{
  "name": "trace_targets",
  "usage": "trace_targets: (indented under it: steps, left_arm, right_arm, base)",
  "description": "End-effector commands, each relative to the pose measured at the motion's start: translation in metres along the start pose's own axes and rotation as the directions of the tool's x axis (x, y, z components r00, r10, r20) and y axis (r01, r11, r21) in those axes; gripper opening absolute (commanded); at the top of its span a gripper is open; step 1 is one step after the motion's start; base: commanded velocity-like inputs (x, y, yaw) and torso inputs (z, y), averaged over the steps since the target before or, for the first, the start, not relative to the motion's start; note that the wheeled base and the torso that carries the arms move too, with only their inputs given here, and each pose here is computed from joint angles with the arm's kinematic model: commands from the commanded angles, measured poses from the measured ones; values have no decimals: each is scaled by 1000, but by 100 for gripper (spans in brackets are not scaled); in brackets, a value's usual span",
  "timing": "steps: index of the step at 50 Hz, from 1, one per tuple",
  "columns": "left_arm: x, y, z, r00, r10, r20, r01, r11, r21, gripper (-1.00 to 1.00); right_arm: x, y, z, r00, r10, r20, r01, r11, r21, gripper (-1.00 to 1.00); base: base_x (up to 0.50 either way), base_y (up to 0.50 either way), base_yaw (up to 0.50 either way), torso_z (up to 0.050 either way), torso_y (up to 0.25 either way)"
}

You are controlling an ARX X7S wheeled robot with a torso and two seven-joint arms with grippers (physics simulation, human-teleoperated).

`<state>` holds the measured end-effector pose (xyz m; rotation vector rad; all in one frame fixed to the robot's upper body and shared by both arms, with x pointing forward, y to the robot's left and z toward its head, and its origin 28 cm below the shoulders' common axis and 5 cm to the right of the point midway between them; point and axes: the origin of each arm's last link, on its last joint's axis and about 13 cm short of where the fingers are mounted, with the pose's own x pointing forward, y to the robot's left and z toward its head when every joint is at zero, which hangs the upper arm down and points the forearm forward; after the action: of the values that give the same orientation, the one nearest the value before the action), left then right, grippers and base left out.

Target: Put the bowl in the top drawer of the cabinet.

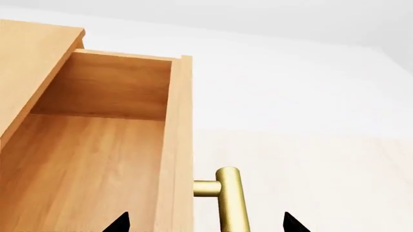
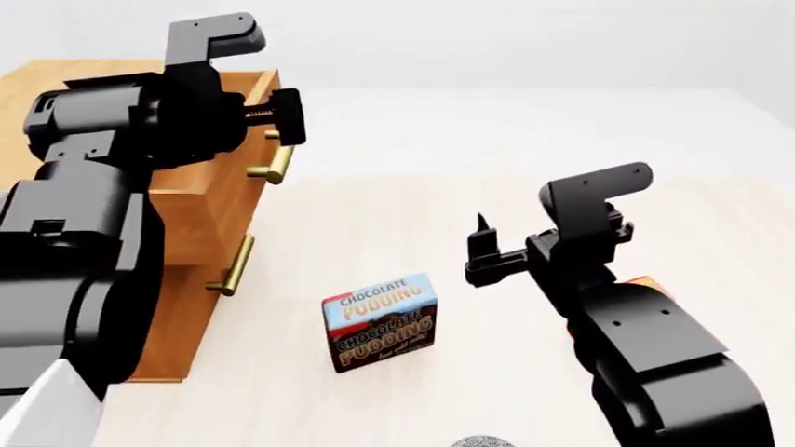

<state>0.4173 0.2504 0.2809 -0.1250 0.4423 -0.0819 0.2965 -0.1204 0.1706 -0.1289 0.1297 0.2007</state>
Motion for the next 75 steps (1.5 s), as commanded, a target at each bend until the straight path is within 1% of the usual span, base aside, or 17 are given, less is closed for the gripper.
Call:
trace_targets:
  steps: [1, 10, 18, 27, 31, 41, 49, 60, 68, 75]
  left_arm:
    - [10, 1, -23, 996, -48, -69, 43, 996, -78, 100]
    - [18, -6, -44, 988, -101, -120, 84, 986, -143, 100]
    - [21, -17, -52, 974, -175, -147, 144, 969, -201, 100]
    - [26, -36, -63, 953, -248, -177, 205, 952, -226, 100]
    - [27, -42, -68, 940, -281, -192, 231, 941, -249, 100]
    - [32, -56, -86, 916, -325, -236, 255, 925, -283, 100]
    - [32, -63, -92, 899, -361, -250, 280, 910, -307, 100]
    - [32, -79, -101, 872, -404, -277, 311, 893, -324, 100]
    - [29, -90, -98, 842, -470, -265, 360, 855, -374, 100]
    - [28, -99, -102, 819, -505, -272, 385, 836, -391, 100]
  right_arm:
    - [3, 1, -6, 1000, 2, -29, -2, 1000, -16, 100]
    - [4, -1, -11, 999, 0, -42, -1, 1000, -10, 100]
    - [5, -2, -13, 999, -1, -48, 1, 1000, -3, 100]
    - [4, -3, -14, 999, 0, -53, 0, 1000, -4, 100]
    - [2, -5, -13, 999, -5, -53, 4, 1000, -2, 100]
    - [2, -6, -14, 998, -6, -55, 6, 1000, 4, 100]
    - [2, -7, -16, 998, -6, -58, 6, 1000, 8, 100]
    - [-11, -15, -16, 999, -8, -53, 9, 1000, 12, 100]
    - [-9, -14, -19, 998, -12, -61, 13, 1000, 12, 100]
    - [-2, -11, -21, 998, -12, -69, 13, 1000, 9, 100]
  base:
    - [0, 0, 0, 0, 0]
    - [0, 0, 0, 0, 0]
    - [0, 0, 0, 0, 0]
    - [0, 0, 0, 0, 0]
    - [0, 0, 0, 0, 0]
    - [0, 0, 0, 0, 0]
    - [0, 0, 0, 0, 0]
    - [0, 0, 1, 0, 0]
    - [0, 0, 2, 0, 0]
    - [0, 0, 0, 0, 0]
